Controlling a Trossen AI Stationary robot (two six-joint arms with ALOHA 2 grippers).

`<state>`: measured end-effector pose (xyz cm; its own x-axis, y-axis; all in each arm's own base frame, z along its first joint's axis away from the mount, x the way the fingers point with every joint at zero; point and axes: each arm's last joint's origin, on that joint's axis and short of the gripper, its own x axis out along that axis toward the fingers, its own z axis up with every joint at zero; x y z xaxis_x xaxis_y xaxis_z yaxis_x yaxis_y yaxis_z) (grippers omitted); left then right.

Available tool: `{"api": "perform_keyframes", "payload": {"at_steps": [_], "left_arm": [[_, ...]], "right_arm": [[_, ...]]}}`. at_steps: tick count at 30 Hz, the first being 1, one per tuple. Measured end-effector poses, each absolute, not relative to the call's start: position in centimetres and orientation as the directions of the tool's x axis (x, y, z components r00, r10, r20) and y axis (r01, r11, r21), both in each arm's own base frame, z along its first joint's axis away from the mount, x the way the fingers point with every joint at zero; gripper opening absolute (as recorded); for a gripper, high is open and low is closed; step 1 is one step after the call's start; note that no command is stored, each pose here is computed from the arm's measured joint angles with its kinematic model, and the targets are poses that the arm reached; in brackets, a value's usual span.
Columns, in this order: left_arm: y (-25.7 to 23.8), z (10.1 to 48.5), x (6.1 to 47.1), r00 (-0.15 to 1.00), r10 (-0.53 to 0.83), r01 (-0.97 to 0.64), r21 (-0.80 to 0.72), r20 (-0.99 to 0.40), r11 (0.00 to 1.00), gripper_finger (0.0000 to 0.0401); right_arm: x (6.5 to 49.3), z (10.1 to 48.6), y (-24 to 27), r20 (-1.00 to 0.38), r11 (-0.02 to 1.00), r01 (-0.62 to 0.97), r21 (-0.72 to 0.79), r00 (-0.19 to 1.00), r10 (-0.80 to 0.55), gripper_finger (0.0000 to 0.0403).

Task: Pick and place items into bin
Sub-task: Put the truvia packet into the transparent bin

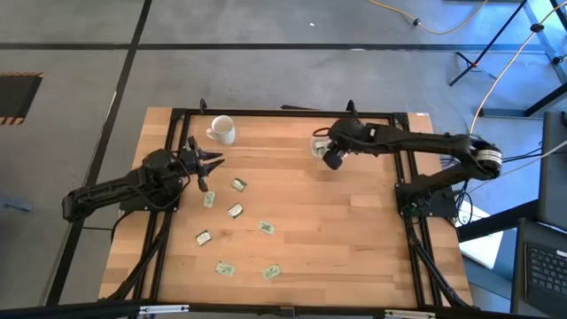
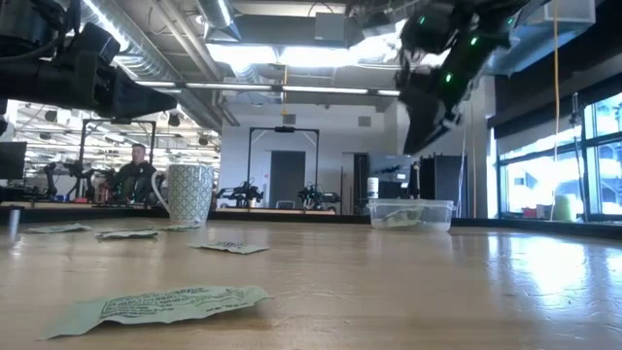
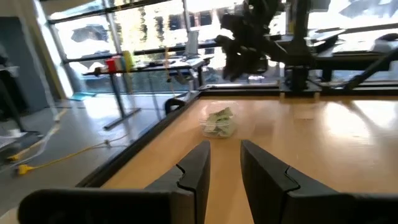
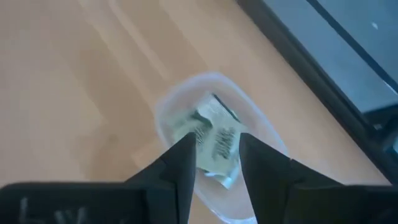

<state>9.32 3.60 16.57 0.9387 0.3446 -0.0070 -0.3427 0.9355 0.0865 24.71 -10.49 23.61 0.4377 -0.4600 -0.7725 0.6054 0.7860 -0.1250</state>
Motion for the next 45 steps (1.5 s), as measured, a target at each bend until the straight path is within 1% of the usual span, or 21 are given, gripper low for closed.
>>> {"api": "perform_keyframes", "payload": {"at_steps": [3, 6, 10, 15, 19, 23, 31, 35, 37, 41, 45], "left_arm": [[3.5, 16.5, 9.4, 0.952, 0.305, -0.304, 0.052, -0.012, 0.951, 0.0094], [3.4, 16.2, 9.7, 0.961, 0.272, -0.271, 0.039, -0.053, 0.962, 0.0113], [3.1, 15.7, 10.5, 0.963, 0.211, -0.209, 0.03, -0.167, 0.977, 0.0133], [2.4, 15.5, 12.2, 0.932, 0.128, -0.128, 0.022, -0.338, 0.992, 0.0135], [2.1, 15.6, 14.2, 0.865, 0.158, -0.143, 0.068, -0.476, 0.987, 0.013], [2.0, 15.2, 16.6, 0.77, 0.185, -0.125, 0.141, -0.611, 0.982, 0.0127], [2.4, 13.7, 20.6, 0.583, 0.175, -0.087, 0.154, -0.793, 0.984, 0.0123], [2.6, 12.9, 21.6, 0.483, 0.215, -0.095, 0.193, -0.849, 0.977, 0.0118], [2.7, 12.6, 21.9, 0.454, 0.229, -0.097, 0.207, -0.861, 0.973, 0.0115], [2.8, 12.5, 22.2, 0.444, 0.228, -0.096, 0.208, -0.867, 0.974, 0.0108], [2.7, 12.4, 22.1, 0.444, 0.201, -0.091, 0.179, -0.873, 0.98, 0.0093]], "right_arm": [[24.0, 25.2, -9.8, -0.741, 0.808, 0.585, -0.068, 0.512, -0.434, 0.0126], [23.4, 26.3, -9.4, -0.717, 0.83, 0.557, -0.014, 0.574, -0.397, 0.0126], [23.2, 27.1, -9.0, -0.694, 0.845, 0.532, 0.055, 0.629, -0.351, 0.0126], [23.4, 27.2, -8.8, -0.683, 0.854, 0.516, 0.063, 0.646, -0.34, 0.0126], [23.4, 27.2, -8.9, -0.678, 0.852, 0.519, 0.062, 0.648, -0.346, 0.0126], [23.4, 27.2, -8.8, -0.678, 0.853, 0.518, 0.062, 0.65, -0.345, 0.0126], [23.4, 27.2, -8.8, -0.678, 0.855, 0.515, 0.058, 0.649, -0.345, 0.0127], [23.4, 27.2, -8.8, -0.681, 0.86, 0.508, 0.047, 0.646, -0.344, 0.0127], [23.4, 27.2, -8.8, -0.682, 0.864, 0.503, 0.04, 0.645, -0.344, 0.0127], [23.4, 27.1, -8.8, -0.686, 0.864, 0.501, 0.037, 0.642, -0.343, 0.0127], [23.4, 27.1, -8.8, -0.686, 0.865, 0.501, 0.037, 0.641, -0.343, 0.0127]]}}
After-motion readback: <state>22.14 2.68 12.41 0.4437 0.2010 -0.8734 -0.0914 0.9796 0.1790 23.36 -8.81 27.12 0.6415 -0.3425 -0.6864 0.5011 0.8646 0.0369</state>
